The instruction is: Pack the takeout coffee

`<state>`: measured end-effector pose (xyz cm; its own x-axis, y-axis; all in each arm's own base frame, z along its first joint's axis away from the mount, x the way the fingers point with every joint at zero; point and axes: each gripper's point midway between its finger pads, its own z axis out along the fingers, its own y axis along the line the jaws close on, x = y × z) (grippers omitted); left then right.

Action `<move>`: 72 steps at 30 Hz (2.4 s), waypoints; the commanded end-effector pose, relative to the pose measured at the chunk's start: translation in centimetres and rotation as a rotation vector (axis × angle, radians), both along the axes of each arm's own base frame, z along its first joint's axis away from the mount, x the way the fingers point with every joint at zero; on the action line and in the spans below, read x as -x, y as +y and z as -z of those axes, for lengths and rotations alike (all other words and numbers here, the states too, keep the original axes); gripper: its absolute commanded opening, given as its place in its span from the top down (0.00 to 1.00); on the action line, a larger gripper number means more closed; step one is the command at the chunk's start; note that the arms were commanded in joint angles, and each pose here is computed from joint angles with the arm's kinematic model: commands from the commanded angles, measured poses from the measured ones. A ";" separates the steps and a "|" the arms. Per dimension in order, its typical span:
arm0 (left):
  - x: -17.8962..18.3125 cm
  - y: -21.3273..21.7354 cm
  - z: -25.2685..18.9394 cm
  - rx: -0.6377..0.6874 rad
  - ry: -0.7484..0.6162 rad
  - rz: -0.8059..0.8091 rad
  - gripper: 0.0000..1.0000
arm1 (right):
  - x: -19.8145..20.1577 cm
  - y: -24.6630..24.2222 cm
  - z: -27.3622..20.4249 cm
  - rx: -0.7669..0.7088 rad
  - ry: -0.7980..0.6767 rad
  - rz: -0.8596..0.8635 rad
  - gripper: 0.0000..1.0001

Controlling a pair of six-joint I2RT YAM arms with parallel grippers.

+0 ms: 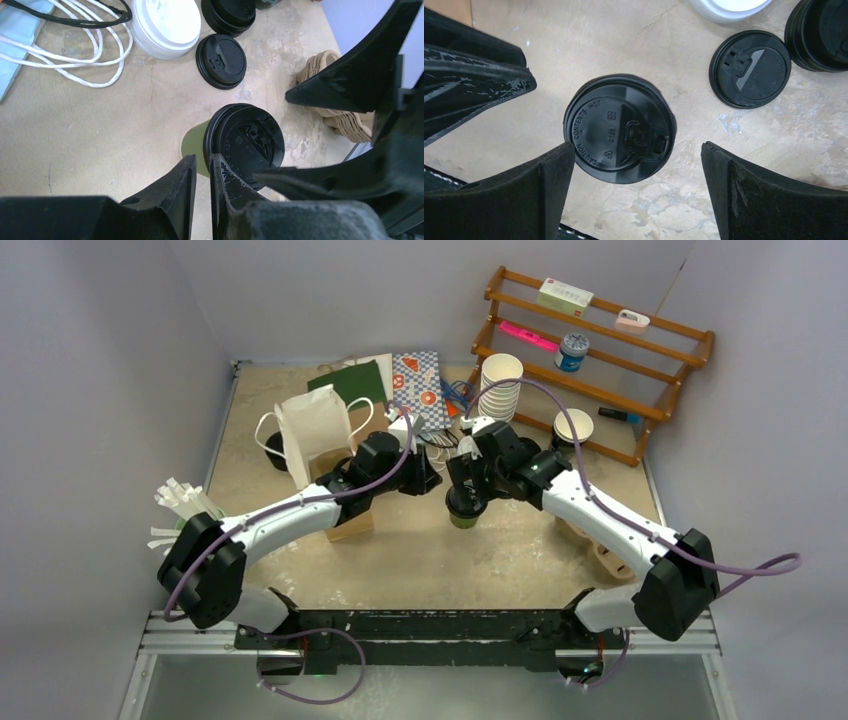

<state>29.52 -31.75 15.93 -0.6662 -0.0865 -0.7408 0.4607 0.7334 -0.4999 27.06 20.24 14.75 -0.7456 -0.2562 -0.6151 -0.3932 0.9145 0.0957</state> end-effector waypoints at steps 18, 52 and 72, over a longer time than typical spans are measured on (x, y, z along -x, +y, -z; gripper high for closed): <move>6.6 -1.8 0.1 0.329 0.155 0.044 0.42 | -2.0 2.0 -1.5 -0.189 -0.001 0.036 0.25; 6.1 -4.3 2.4 0.460 0.241 0.067 0.59 | -1.7 2.4 0.3 -0.256 0.053 0.052 0.34; 5.5 -4.3 2.3 0.475 0.238 0.071 0.54 | -1.2 2.1 0.7 -0.246 0.065 0.044 0.35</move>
<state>22.89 -35.37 10.86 -0.8536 -0.2922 -0.4313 0.2841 0.4329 -0.8555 28.86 22.42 13.81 -0.7912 -0.0649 -0.6081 -0.3257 0.8863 0.3291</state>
